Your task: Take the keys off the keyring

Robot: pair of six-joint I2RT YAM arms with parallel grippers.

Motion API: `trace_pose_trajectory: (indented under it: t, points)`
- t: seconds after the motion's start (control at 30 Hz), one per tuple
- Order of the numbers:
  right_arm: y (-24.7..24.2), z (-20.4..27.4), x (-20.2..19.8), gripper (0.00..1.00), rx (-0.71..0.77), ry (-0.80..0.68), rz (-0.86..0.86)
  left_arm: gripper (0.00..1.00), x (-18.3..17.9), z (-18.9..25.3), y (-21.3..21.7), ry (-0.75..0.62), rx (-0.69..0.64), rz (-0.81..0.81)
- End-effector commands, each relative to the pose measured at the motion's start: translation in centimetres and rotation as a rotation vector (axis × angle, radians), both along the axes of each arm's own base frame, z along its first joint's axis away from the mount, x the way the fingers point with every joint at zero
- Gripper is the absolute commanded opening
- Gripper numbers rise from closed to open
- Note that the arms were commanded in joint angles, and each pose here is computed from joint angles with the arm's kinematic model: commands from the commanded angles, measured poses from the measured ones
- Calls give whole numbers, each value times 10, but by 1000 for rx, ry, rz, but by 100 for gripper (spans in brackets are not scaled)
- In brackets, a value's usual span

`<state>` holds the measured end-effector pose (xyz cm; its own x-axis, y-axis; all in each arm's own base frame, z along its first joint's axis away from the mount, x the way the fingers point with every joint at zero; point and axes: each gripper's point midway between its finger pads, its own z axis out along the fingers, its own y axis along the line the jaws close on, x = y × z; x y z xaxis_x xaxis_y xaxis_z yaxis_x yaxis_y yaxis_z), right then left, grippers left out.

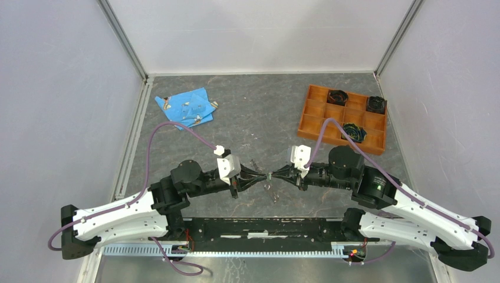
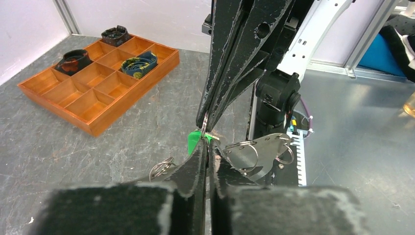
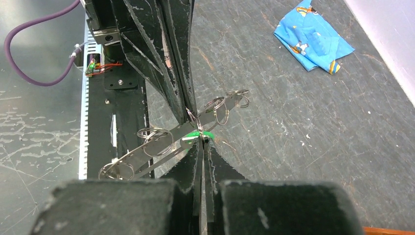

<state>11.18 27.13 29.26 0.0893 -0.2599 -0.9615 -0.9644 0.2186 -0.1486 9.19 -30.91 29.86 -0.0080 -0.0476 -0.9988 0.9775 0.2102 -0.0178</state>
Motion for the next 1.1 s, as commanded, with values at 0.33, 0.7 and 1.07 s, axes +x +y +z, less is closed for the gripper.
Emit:
trace_pose_trajectory:
  t: [0.33,0.7,1.07]
  points:
    - [-3,32,13,1,14,-89,-37,33,0,27,2,-39,-77,3]
    - [-9,31,15,1,3,-95,-59,32,11,19,-4,-22,-33,52]
    - [-14,-60,56,1,-123,75,-345,43,36,8,8,97,-66,230]
